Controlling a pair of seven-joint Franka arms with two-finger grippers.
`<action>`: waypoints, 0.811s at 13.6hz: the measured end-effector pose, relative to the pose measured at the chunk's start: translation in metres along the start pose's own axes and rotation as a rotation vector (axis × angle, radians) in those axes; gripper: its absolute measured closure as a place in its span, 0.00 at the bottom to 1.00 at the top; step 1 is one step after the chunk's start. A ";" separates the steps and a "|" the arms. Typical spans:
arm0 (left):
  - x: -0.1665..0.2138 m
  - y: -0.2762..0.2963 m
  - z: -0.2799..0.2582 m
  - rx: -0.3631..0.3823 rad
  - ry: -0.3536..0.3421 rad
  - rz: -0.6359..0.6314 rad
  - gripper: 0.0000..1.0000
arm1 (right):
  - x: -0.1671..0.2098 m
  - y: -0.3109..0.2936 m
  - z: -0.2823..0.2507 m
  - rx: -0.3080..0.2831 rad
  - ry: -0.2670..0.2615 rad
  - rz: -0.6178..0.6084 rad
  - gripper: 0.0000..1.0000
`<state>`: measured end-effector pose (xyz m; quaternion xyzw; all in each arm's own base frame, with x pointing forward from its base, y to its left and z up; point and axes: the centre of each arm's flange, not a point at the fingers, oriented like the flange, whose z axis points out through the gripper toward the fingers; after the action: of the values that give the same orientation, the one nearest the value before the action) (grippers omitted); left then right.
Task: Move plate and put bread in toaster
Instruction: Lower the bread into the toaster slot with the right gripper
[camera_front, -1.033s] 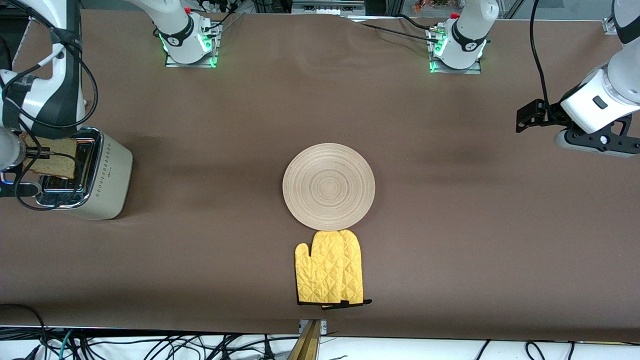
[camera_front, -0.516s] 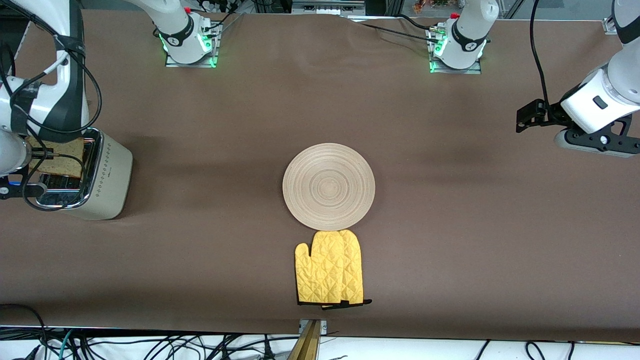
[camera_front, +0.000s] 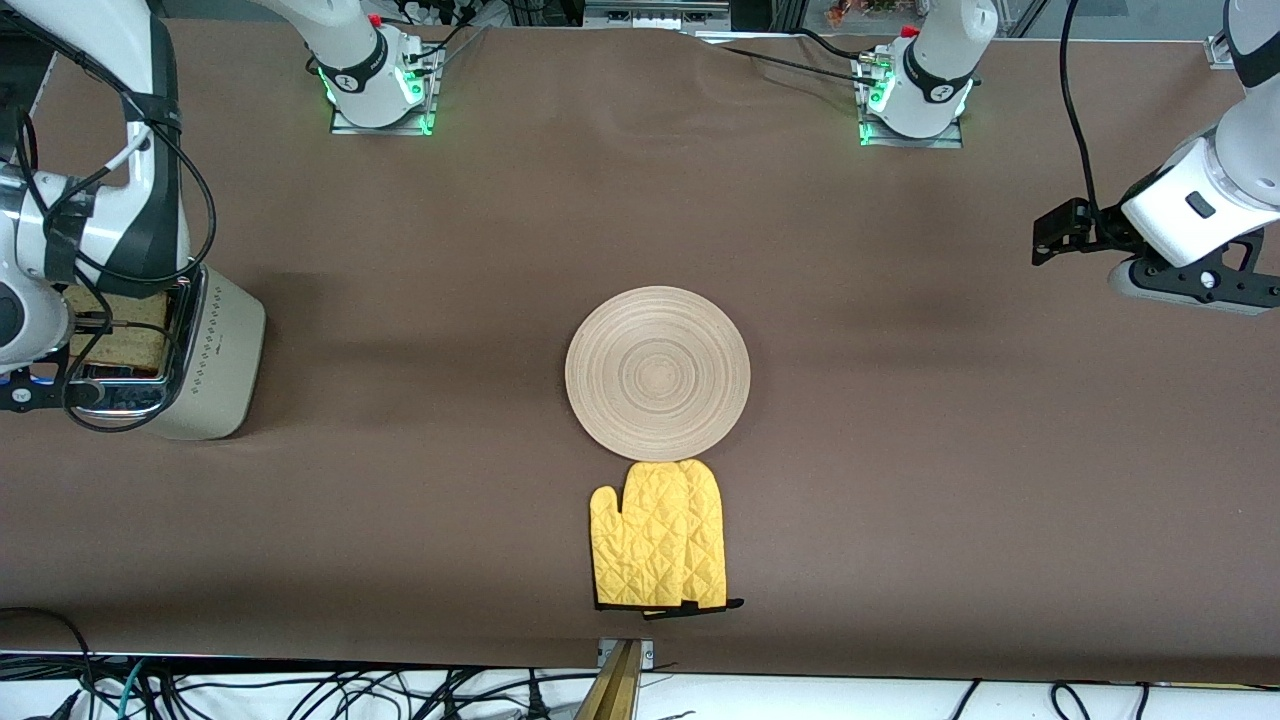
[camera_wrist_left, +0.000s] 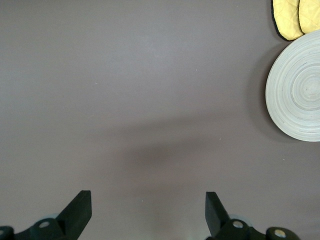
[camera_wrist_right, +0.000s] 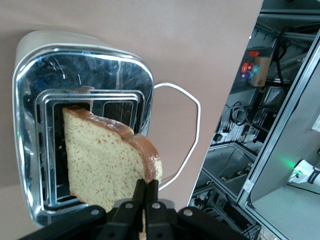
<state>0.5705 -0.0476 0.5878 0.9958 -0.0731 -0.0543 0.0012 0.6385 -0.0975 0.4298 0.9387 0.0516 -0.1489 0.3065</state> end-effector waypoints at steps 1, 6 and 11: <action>0.000 0.000 0.000 0.000 0.000 0.000 0.00 | 0.002 -0.001 0.002 -0.004 0.003 -0.001 0.97; 0.000 0.000 0.000 0.000 0.000 0.000 0.00 | 0.009 -0.014 0.005 -0.021 -0.003 0.057 0.97; 0.000 0.000 0.000 0.000 0.000 0.000 0.00 | 0.019 -0.054 -0.002 -0.051 -0.017 0.124 0.97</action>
<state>0.5705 -0.0476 0.5876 0.9958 -0.0732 -0.0543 0.0012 0.6470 -0.0526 0.3950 0.9307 -0.0054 -0.1363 0.3395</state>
